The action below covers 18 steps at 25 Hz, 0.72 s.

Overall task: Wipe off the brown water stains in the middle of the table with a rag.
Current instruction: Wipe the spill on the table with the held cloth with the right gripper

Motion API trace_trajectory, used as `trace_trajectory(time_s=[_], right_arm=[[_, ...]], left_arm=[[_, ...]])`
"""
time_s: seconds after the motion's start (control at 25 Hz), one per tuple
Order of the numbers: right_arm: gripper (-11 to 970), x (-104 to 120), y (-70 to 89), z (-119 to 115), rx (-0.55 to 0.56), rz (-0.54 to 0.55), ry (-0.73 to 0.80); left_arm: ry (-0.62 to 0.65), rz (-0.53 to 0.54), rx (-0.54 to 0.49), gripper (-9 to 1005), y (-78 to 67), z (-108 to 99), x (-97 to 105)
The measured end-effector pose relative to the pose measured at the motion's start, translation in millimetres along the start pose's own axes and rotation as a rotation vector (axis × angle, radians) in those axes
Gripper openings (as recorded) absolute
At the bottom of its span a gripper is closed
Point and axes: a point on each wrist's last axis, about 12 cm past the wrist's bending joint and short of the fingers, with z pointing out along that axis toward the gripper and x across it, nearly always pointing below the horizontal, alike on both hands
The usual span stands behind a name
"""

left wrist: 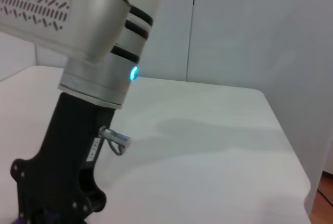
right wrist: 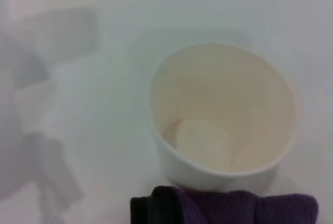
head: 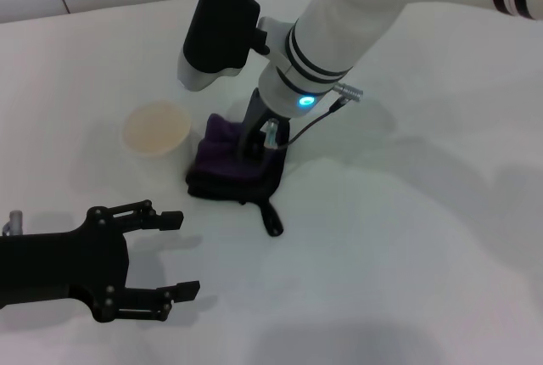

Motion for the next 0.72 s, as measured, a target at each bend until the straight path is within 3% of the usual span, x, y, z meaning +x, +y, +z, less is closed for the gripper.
trace_trajectory(time_s=[0.4,0.6,0.72], right_arm=[[24,6,-11.2,0,0.056,0.005,0.018],[25,2,-2.5,-1,0.019,-0.026,0.027],[25,-2,11.1,-2,-0.038,-0.056,0.033]], left_arm=[[0.000,0.002,0.000,861,-0.3,-1,0],[0.001,0.002,0.000,861,-0.2,-1,0],[0.000,0.003,0.000,861,-0.2,-1,0]])
